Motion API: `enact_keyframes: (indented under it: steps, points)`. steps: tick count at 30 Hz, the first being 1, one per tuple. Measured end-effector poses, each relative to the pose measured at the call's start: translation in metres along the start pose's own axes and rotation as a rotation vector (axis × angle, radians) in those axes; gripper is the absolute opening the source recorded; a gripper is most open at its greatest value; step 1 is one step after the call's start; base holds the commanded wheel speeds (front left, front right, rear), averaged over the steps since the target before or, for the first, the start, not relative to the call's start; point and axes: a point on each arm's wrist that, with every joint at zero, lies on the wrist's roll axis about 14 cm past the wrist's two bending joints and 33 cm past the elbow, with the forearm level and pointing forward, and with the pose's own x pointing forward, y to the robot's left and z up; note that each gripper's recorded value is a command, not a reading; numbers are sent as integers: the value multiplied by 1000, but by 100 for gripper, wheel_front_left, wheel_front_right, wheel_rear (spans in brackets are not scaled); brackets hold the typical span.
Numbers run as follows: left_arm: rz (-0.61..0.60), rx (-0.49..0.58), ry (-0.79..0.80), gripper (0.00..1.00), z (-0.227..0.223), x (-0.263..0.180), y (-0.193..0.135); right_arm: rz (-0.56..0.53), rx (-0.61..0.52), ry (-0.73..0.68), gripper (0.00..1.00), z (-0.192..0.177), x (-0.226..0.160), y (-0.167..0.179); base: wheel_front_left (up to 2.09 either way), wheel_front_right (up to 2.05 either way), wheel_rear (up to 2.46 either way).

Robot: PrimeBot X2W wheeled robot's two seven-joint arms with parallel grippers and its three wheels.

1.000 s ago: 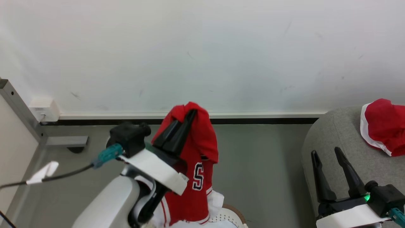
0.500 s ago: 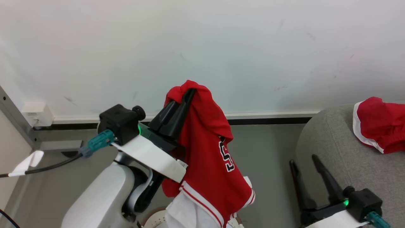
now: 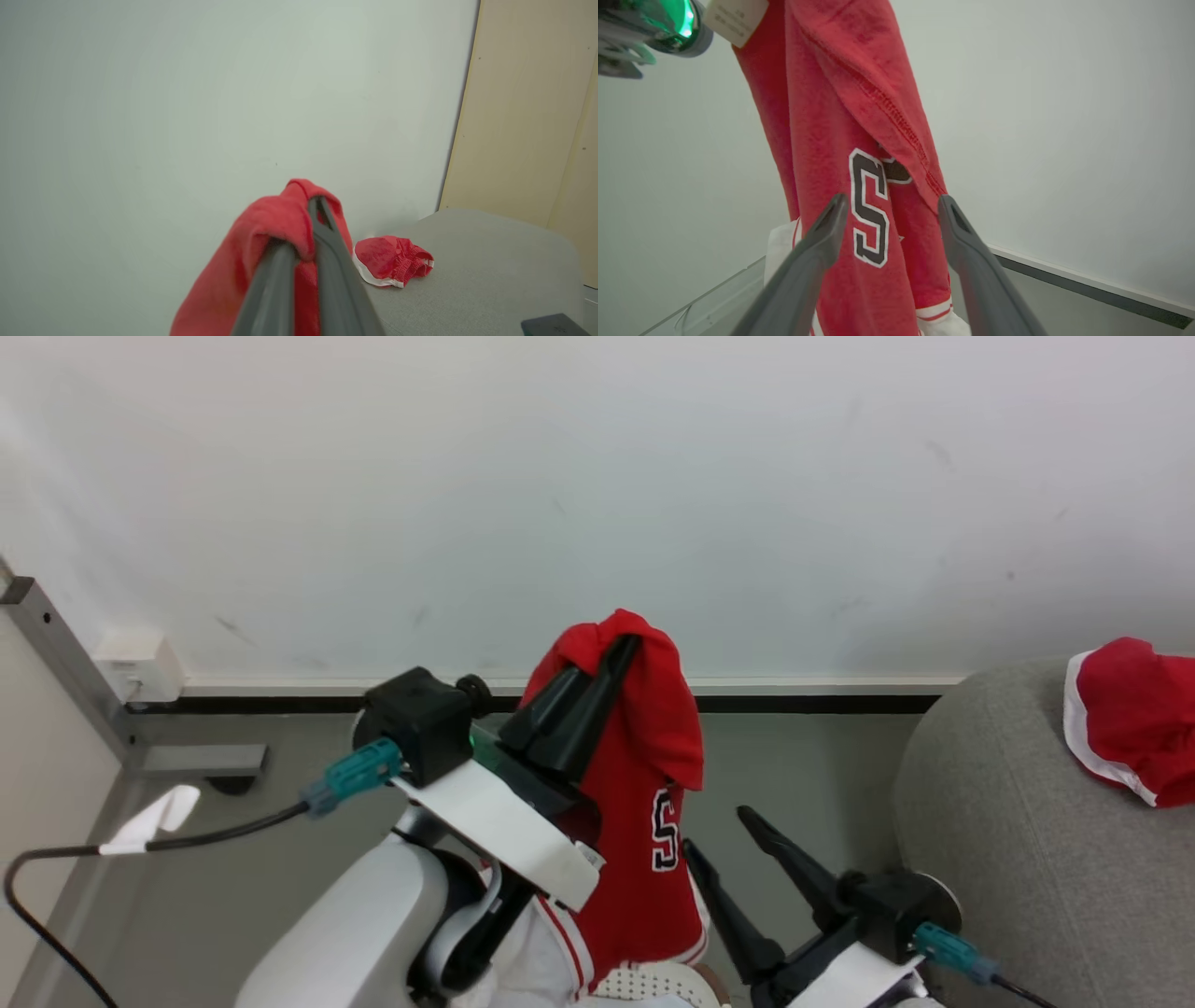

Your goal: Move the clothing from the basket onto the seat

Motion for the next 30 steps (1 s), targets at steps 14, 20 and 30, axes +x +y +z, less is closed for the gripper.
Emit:
enact_keyframes:
  steps: [14,20,30]
  points:
    - [-1,-8,-8,0,17,-26,-22,182,89,288,100,-78,25,67,0,0,0]
    - [7,-1,-37,0,35,-38,-29,196,120,380,100,-106,23,76,0,0,0]
    - [59,15,-36,0,40,-50,-18,267,140,294,0,-79,47,99,0,0,0]
